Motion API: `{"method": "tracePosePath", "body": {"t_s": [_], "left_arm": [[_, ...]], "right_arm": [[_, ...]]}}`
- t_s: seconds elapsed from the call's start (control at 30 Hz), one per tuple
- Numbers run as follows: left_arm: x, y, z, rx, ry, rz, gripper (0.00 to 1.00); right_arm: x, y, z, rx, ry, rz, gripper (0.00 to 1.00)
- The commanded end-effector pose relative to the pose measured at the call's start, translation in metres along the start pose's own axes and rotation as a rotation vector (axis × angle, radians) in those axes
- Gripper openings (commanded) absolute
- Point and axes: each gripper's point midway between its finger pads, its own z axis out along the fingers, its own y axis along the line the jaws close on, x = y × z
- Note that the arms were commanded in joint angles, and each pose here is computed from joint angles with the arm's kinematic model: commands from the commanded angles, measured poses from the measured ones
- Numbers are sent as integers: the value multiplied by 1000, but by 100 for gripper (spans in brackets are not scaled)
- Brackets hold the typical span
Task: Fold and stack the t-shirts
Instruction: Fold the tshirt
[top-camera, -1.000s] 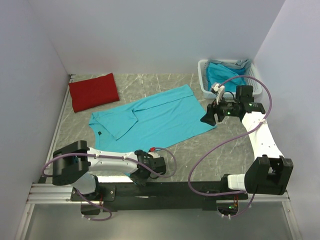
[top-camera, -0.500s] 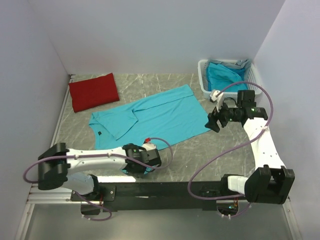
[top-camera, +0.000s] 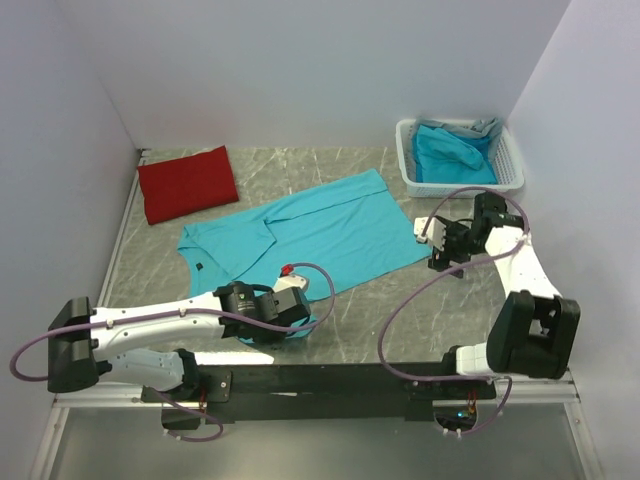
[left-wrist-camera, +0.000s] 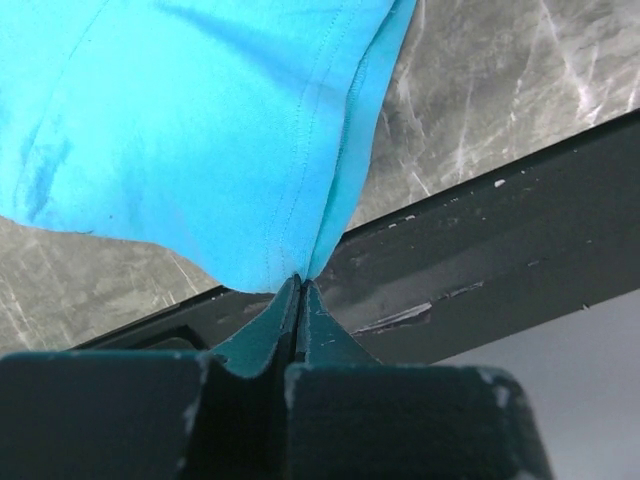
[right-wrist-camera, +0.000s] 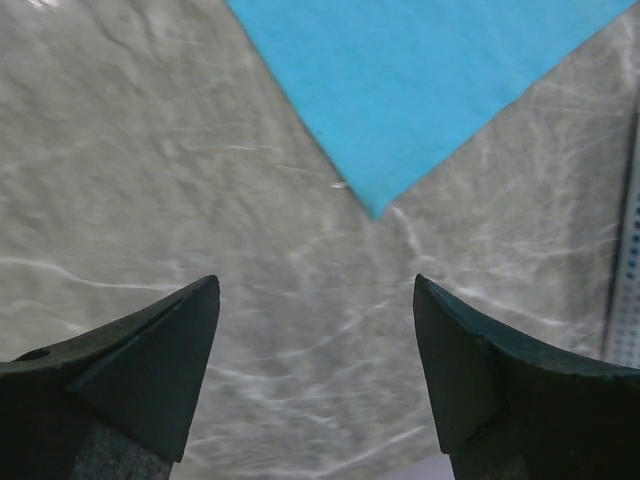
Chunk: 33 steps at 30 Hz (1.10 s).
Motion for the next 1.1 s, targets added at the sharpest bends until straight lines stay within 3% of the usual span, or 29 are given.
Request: {"method": "tracePosePath", "body": {"t_s": [0.0, 0.47, 0.9, 1.07], "left_arm": [[-1, 0, -7, 29, -12, -2, 0], [-6, -6, -12, 71, -22, 5, 0], [-6, -8, -14, 88, -18, -10, 0], [-5, -7, -13, 87, -14, -13, 0]], "right_arm": [[6, -40, 0, 70, 44, -184, 83], [35, -64, 54, -62, 173, -177, 55], [47, -55, 89, -134, 250, -185, 49], [51, -53, 95, -140, 271, -184, 43]]}}
